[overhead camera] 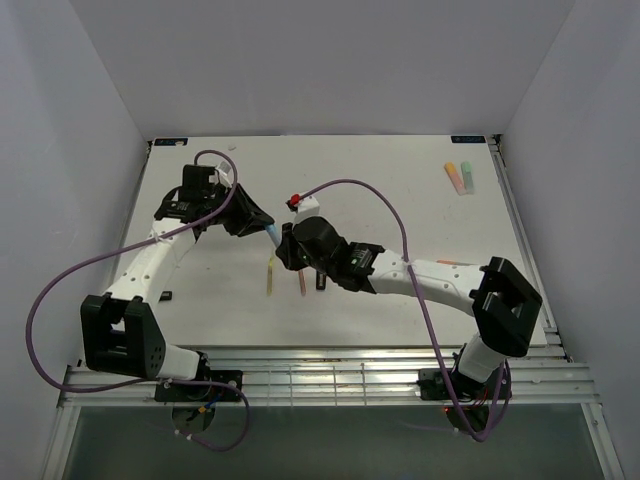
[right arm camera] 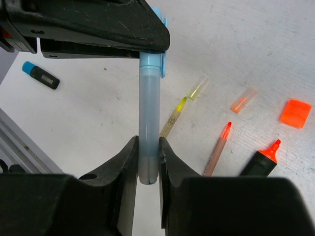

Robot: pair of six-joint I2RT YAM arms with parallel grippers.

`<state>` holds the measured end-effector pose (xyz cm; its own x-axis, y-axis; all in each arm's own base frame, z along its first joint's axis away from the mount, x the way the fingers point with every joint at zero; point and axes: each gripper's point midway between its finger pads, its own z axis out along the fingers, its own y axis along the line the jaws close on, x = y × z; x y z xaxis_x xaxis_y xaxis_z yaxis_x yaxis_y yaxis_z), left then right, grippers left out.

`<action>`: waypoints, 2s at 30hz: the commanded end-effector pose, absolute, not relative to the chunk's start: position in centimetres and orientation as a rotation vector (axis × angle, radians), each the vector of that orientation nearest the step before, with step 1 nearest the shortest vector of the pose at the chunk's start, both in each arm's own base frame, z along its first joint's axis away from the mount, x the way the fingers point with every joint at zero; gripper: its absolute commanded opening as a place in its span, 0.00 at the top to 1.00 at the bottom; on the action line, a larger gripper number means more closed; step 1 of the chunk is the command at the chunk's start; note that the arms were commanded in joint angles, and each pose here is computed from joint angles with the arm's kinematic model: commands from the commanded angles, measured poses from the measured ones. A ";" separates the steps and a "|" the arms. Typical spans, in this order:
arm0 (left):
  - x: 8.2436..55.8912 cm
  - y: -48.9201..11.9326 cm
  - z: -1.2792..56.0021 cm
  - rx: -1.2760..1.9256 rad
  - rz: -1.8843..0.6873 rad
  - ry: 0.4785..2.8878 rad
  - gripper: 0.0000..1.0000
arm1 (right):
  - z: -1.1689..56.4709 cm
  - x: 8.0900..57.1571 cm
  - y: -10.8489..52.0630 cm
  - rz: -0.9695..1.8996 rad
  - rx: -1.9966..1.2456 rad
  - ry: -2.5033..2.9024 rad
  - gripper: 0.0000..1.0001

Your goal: Open the pen caps

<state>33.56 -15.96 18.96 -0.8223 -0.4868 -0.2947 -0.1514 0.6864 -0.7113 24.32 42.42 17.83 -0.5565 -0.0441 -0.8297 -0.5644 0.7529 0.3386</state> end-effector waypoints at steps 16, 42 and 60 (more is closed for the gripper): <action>38.4 -7.1 23.8 -0.466 -0.646 2.036 1.00 | 18.9 14.5 44.9 1.496 -0.714 2.042 0.92; 38.6 -17.0 15.3 -0.020 -0.664 2.381 1.00 | 14.1 23.8 32.2 0.943 0.022 2.200 0.92; 39.0 -33.0 10.1 0.182 -0.682 2.465 0.98 | 8.7 23.6 26.3 0.908 0.022 2.232 0.92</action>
<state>37.76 -31.03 8.27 -0.8641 -0.0082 -0.5033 0.2452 0.8663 -0.4352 22.85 25.68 7.78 -0.7688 0.2557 -0.5862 -0.1928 0.7813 0.5937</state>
